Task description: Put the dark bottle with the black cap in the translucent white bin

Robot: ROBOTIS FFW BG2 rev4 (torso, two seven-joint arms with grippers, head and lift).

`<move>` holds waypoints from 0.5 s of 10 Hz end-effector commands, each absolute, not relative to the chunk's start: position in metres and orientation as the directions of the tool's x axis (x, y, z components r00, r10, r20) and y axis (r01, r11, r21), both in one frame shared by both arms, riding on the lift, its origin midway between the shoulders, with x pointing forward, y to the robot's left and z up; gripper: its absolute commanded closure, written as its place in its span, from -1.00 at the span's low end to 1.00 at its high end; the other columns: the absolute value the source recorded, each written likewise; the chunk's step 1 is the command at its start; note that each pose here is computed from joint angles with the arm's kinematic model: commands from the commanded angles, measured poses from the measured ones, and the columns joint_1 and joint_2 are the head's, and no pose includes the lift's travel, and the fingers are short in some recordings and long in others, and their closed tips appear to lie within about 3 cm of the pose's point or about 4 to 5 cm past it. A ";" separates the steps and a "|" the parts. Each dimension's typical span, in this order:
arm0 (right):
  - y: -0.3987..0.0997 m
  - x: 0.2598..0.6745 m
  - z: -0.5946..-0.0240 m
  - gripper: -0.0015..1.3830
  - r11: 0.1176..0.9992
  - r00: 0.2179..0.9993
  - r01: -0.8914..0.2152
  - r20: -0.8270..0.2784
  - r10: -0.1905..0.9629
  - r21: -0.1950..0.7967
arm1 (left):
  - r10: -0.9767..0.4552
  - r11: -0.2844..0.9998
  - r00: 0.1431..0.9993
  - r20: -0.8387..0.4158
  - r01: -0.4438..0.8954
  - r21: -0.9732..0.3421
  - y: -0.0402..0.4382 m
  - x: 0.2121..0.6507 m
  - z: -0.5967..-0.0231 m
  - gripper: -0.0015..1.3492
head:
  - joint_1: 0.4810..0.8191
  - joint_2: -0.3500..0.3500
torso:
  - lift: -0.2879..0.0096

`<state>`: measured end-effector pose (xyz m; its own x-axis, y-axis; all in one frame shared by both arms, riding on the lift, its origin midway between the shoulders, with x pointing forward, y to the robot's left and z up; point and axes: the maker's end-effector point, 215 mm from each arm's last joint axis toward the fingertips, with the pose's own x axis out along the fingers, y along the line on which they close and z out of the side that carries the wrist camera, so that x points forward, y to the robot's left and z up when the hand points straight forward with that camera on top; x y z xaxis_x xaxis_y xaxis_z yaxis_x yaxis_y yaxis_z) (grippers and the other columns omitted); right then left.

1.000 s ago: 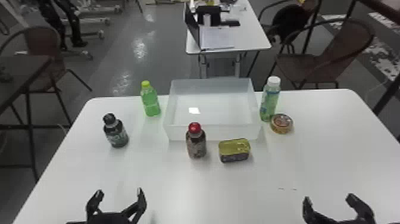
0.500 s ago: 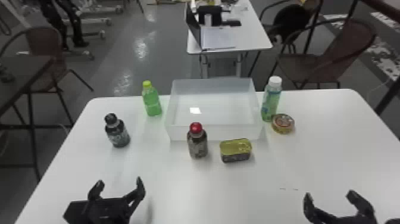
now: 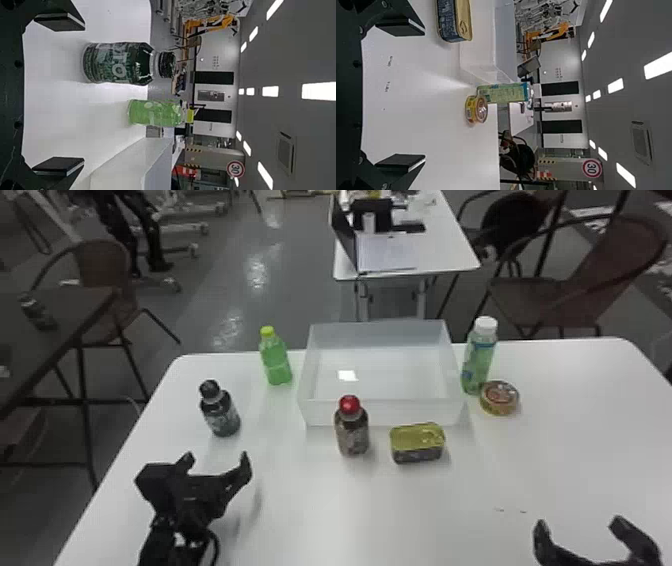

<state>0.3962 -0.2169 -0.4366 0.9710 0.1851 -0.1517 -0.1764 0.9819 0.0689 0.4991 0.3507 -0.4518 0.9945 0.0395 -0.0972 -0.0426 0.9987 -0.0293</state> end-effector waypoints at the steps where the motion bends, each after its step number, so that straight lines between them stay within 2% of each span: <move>1: -0.216 0.397 -0.438 -0.76 0.981 0.970 -0.181 -0.152 0.189 0.069 | 0.031 0.999 0.991 -0.131 -0.033 -0.012 0.361 0.522 -0.458 -0.84 | 0.27 0.47 | 0.33; 5: -0.212 0.401 -0.441 -0.76 0.977 0.966 -0.200 -0.153 0.210 0.075 | 0.010 0.999 0.979 -0.206 0.000 0.049 0.374 0.567 -0.471 -0.84 | 0.27 0.51 | 0.33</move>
